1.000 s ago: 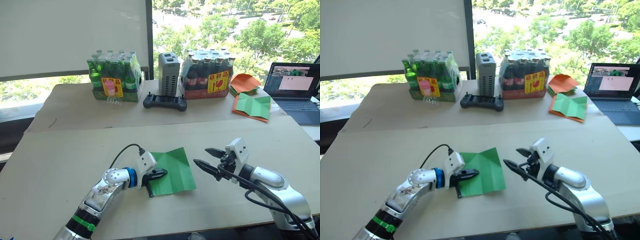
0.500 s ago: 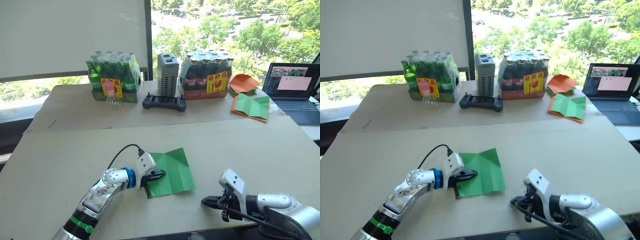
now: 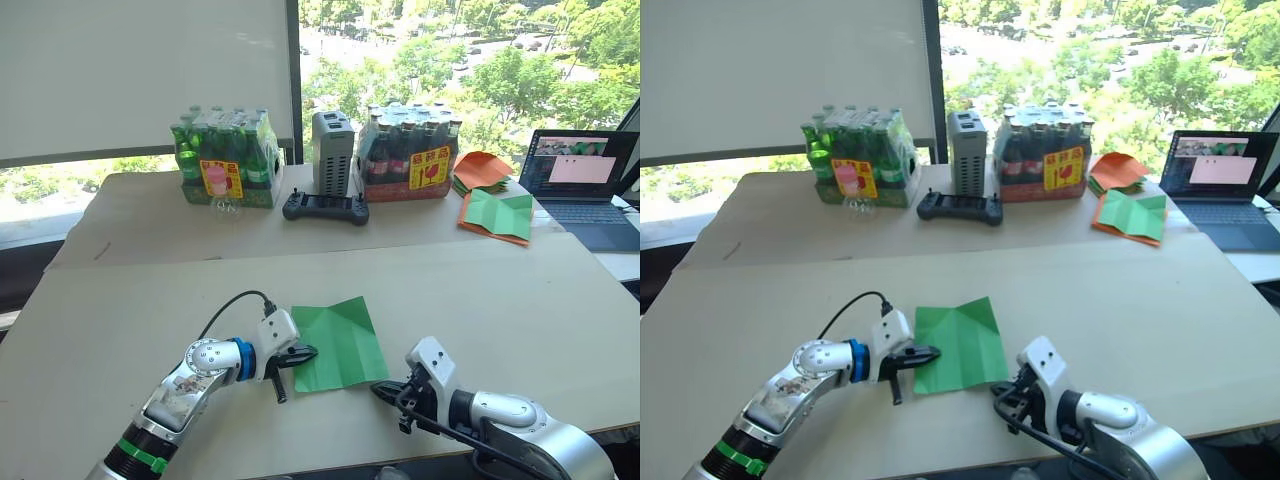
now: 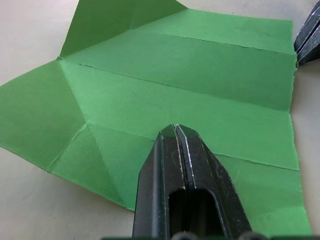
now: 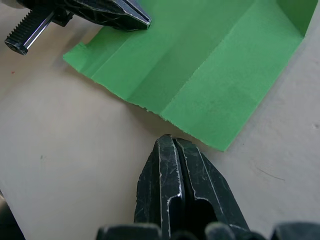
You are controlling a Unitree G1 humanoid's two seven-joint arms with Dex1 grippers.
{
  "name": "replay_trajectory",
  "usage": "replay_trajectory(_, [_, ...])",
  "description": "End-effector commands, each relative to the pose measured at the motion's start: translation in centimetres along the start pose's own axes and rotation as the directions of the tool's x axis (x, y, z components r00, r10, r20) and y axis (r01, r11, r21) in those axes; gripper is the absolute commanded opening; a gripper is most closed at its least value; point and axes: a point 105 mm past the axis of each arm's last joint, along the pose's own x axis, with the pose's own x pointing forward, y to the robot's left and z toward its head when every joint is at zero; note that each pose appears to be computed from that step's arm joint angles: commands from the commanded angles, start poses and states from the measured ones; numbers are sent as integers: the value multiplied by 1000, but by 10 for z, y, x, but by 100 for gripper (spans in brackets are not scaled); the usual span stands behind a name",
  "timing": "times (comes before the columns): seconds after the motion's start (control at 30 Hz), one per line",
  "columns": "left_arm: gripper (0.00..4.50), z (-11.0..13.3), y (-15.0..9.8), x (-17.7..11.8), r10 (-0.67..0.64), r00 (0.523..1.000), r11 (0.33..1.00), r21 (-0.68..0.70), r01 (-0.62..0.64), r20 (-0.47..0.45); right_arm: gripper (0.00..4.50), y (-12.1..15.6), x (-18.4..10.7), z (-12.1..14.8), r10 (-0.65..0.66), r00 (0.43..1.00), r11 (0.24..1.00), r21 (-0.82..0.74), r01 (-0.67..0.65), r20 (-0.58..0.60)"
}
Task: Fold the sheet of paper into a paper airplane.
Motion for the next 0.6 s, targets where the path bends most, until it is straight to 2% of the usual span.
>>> replay_trajectory(0.03, [0, -25, -7, 0, -20, 995, 998, -57, 15, -93, 2, -15, 3, -5, -96, 995, 995, 21, 96, 1])
replay_trajectory(0.13, [0, -27, -9, 0, -31, 995, 998, -58, 26, -98, 2, -22, 0, -1, -138, 990, 990, 42, 136, 39])
replay_trajectory(0.3, [0, -26, -10, 1, -40, 994, 998, -54, 35, -99, 2, -16, 4, 17, -94, 982, 993, 80, 82, 163])
replay_trajectory(0.53, [0, -25, -8, 1, -39, 994, 998, -47, 35, -100, 2, -29, 11, 46, -133, 931, 985, 152, 85, 339])
replay_trajectory(0.6, [0, -24, -8, 1, -39, 994, 998, -47, 34, -100, 2, -22, 14, 57, -82, 919, 990, 139, 30, 385])
